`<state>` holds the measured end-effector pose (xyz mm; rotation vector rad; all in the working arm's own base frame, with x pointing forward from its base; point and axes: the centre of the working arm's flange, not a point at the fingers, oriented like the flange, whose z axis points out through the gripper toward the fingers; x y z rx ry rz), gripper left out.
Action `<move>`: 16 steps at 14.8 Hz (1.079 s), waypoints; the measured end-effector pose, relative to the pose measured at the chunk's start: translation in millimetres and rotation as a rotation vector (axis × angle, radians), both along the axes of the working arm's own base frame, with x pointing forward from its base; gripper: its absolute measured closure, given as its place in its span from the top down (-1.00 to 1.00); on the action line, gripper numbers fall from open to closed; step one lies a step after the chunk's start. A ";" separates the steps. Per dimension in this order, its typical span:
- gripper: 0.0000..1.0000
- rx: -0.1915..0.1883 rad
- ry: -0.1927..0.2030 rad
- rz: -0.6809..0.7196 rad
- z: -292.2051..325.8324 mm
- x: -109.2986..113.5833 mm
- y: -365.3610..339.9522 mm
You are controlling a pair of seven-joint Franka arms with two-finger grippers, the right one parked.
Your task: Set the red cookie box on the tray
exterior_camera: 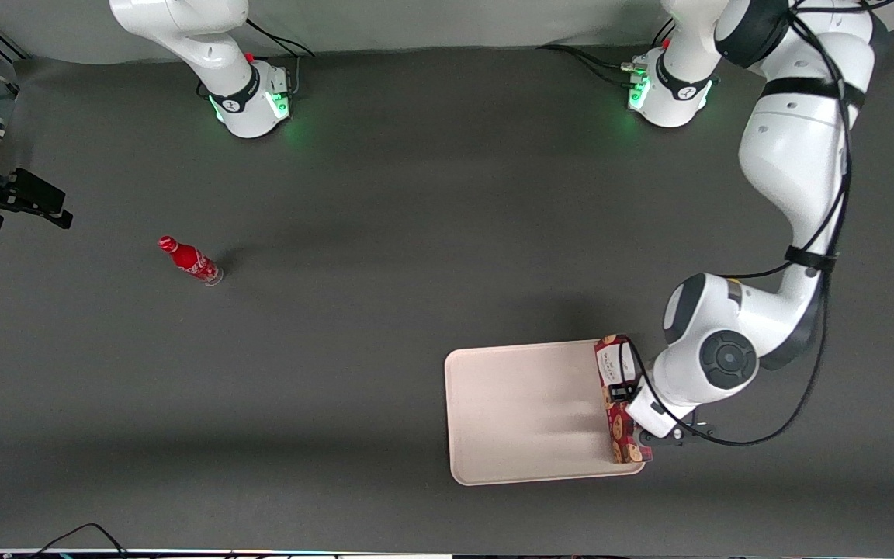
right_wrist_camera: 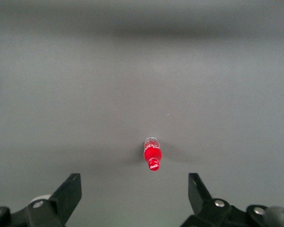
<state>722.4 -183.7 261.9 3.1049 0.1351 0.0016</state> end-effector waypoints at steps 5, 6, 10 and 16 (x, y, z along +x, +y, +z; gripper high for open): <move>1.00 0.051 0.152 -0.066 152.1 -29.0 58.4; 1.00 0.045 0.169 -0.081 187.4 -40.2 78.4; 1.00 0.045 0.216 -0.137 287.2 -94.1 142.3; 1.00 0.078 0.183 -0.167 296.0 -186.0 153.2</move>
